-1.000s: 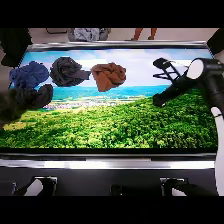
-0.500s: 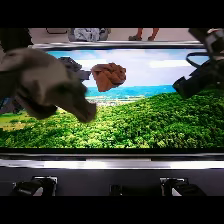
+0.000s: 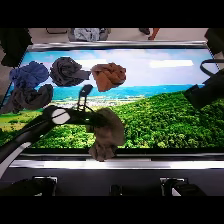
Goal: Fold the shirts.
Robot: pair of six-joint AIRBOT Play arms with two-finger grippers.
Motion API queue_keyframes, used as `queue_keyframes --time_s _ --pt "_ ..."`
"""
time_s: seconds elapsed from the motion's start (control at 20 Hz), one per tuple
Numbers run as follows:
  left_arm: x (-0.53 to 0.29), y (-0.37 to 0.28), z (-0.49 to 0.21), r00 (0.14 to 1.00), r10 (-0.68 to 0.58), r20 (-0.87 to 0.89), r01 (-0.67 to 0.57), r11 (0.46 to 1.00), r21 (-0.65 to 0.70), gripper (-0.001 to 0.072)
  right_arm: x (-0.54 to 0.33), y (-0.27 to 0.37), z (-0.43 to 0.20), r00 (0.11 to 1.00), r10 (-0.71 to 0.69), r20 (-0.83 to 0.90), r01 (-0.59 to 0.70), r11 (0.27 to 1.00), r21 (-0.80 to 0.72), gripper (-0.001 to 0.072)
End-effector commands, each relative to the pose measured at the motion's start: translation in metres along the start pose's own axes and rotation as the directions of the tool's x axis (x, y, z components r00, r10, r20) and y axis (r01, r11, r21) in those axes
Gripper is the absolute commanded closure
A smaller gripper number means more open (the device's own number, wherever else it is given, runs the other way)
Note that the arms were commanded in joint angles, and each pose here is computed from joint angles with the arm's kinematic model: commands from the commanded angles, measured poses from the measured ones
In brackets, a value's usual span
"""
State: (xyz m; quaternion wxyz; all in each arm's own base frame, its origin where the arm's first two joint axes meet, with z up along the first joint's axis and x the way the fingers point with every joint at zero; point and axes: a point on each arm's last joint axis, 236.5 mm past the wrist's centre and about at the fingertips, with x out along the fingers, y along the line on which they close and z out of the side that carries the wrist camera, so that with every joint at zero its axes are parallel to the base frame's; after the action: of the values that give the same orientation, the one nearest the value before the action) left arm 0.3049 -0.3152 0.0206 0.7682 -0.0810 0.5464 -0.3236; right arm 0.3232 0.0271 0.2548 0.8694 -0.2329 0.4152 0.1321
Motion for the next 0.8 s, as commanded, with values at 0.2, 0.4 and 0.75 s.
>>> queue_keyframes --time_s 0.2,0.4,0.75 --pt "-0.079 0.031 0.062 1.0 0.018 -0.003 -0.017 0.997 0.074 -0.0013 0.088 0.015 -0.014 0.966 0.131 -0.222 -0.147 0.987 -0.061 0.0023" --pt "-0.129 0.128 0.047 0.989 0.149 -0.026 -0.151 0.982 -0.11 -0.0013 0.12 0.073 -0.023 0.893 0.369 -0.259 -0.382 0.924 0.0 0.0024" --pt "-0.014 0.141 -0.051 0.997 -0.04 -0.071 0.01 0.926 -0.378 -0.0013 0.148 0.178 -0.085 0.643 0.698 -0.316 -0.696 0.704 0.14 0.0021"
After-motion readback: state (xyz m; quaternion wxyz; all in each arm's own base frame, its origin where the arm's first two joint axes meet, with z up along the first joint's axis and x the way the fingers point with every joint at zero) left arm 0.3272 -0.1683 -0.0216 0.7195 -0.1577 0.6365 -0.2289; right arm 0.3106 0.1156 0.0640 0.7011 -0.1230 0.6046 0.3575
